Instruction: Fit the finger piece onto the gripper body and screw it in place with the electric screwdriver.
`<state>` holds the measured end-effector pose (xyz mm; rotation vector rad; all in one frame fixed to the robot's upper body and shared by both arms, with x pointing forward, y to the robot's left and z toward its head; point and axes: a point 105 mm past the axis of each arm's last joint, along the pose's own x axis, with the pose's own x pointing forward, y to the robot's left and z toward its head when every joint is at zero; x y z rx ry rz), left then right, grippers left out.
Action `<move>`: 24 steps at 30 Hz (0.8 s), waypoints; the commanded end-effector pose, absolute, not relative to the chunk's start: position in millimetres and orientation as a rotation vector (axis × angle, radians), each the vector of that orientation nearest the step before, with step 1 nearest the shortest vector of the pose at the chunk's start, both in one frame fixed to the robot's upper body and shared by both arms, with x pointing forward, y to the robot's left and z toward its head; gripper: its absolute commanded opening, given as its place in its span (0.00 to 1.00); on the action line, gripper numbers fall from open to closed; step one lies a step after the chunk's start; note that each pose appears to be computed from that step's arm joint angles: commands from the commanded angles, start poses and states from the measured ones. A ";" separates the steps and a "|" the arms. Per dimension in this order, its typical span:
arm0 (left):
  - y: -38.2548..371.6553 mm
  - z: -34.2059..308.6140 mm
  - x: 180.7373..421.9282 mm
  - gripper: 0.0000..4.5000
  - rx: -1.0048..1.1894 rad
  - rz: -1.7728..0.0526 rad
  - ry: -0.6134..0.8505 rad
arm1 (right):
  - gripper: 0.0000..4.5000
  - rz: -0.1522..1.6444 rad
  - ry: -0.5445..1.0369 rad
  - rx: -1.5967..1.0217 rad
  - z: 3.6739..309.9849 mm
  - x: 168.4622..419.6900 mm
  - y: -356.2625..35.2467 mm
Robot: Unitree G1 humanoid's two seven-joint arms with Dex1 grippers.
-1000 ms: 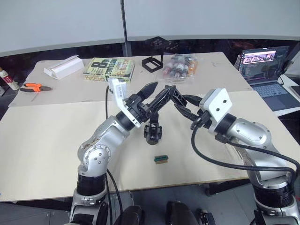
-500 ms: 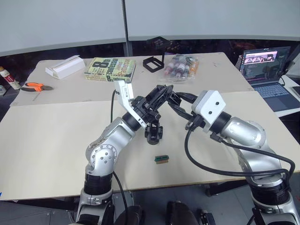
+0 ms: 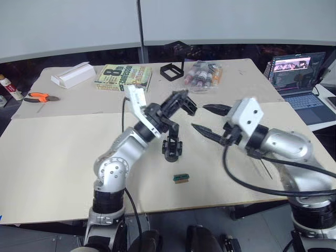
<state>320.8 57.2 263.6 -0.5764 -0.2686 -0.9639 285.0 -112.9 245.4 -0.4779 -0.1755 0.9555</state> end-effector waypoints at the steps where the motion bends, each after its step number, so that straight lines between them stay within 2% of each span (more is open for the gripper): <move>1: 63.7 269.9 311.5 0.01 -0.524 -1.093 -0.239 | 0.71 1.103 -0.022 -0.355 256.4 272.3 -122.3; 3: 65.6 264.2 303.5 0.01 -0.484 -1.189 -0.148 | 0.71 1.202 0.126 -0.279 252.5 264.0 -122.6; 5: 65.9 253.4 291.8 0.01 -0.440 -1.296 -0.016 | 0.71 1.384 0.390 -0.239 235.2 237.2 -123.8; 7: 66.6 246.6 281.3 0.01 -0.418 -1.376 0.076 | 0.71 1.387 0.494 -0.195 228.3 238.2 -125.6; 10: 65.2 234.8 267.9 0.01 -0.395 -1.467 0.216 | 0.71 1.358 0.527 -0.123 225.3 253.7 -117.3; 14: 56.7 228.4 254.7 0.01 -0.389 -1.562 0.304 | 0.71 1.427 0.567 -0.063 222.0 252.3 -95.2; 24: 47.1 224.5 255.2 0.01 -0.367 -1.576 0.326 | 0.71 1.496 0.613 0.008 217.9 243.3 -74.3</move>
